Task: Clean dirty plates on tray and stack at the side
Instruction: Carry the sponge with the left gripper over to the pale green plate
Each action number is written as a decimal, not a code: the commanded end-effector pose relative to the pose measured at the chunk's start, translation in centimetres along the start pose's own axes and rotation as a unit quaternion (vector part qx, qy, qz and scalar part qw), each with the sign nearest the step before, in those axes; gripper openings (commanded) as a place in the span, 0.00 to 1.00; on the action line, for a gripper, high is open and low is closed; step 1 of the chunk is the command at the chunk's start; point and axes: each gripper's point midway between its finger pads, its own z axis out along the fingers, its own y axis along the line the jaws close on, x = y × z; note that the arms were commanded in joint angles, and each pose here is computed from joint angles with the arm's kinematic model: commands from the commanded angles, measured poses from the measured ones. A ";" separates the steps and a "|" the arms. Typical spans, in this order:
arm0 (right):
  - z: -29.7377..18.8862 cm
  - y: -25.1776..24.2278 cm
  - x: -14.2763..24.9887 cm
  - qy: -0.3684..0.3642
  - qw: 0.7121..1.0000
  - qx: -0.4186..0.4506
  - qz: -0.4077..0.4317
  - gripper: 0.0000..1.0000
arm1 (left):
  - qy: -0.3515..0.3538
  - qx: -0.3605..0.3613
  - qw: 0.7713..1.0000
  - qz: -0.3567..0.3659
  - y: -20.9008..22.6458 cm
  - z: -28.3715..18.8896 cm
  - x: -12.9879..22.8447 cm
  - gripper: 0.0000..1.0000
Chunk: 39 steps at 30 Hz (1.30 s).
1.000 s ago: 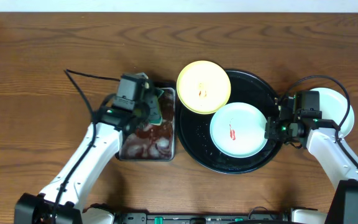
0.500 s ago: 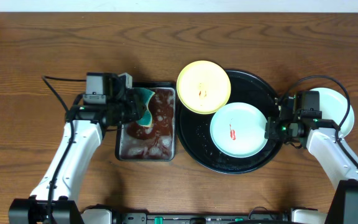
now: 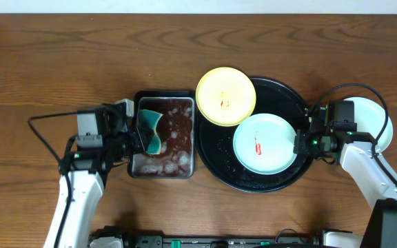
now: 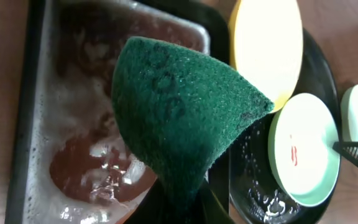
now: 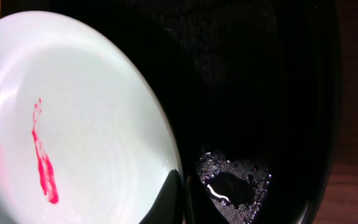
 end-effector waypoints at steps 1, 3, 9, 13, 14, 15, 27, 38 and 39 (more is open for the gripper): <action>0.2 0.1 0.4 0.005 1.000 0.002 0.000 0.01 | -0.019 0.021 0.999 0.019 -0.3 0.2 0.1 0.07; 0.2 0.1 0.4 0.005 1.000 0.002 0.000 0.01 | -0.029 0.037 0.998 0.029 -0.6 0.5 -0.3 0.07; 0.2 0.1 0.4 0.005 1.000 0.003 0.000 0.01 | -0.067 0.095 0.991 0.065 -2.7 0.7 -2.2 0.07; 0.2 0.0 0.4 0.005 1.000 0.004 0.000 0.01 | -0.089 0.142 0.981 0.096 -4.6 0.0 -3.3 0.07; 0.2 0.0 0.4 0.005 1.000 0.004 0.000 0.01 | -0.090 0.155 0.978 0.103 -5.1 -0.1 -3.4 0.07; 0.2 0.0 0.4 0.005 1.000 0.005 0.000 0.01 | -0.091 0.166 0.976 0.108 -5.5 -0.3 -3.4 0.07; 0.2 0.0 0.4 0.005 1.000 0.006 0.000 0.01 | -0.090 0.186 0.971 0.116 -6.2 -0.6 -3.4 0.07; 0.2 0.0 0.4 0.005 1.000 0.006 0.000 0.01 | -0.090 0.186 0.971 0.116 -6.2 -0.6 -3.4 0.07; 0.2 0.0 0.4 0.005 1.000 0.006 0.000 0.01 | -0.090 0.186 0.971 0.116 -6.2 -0.6 -3.4 0.07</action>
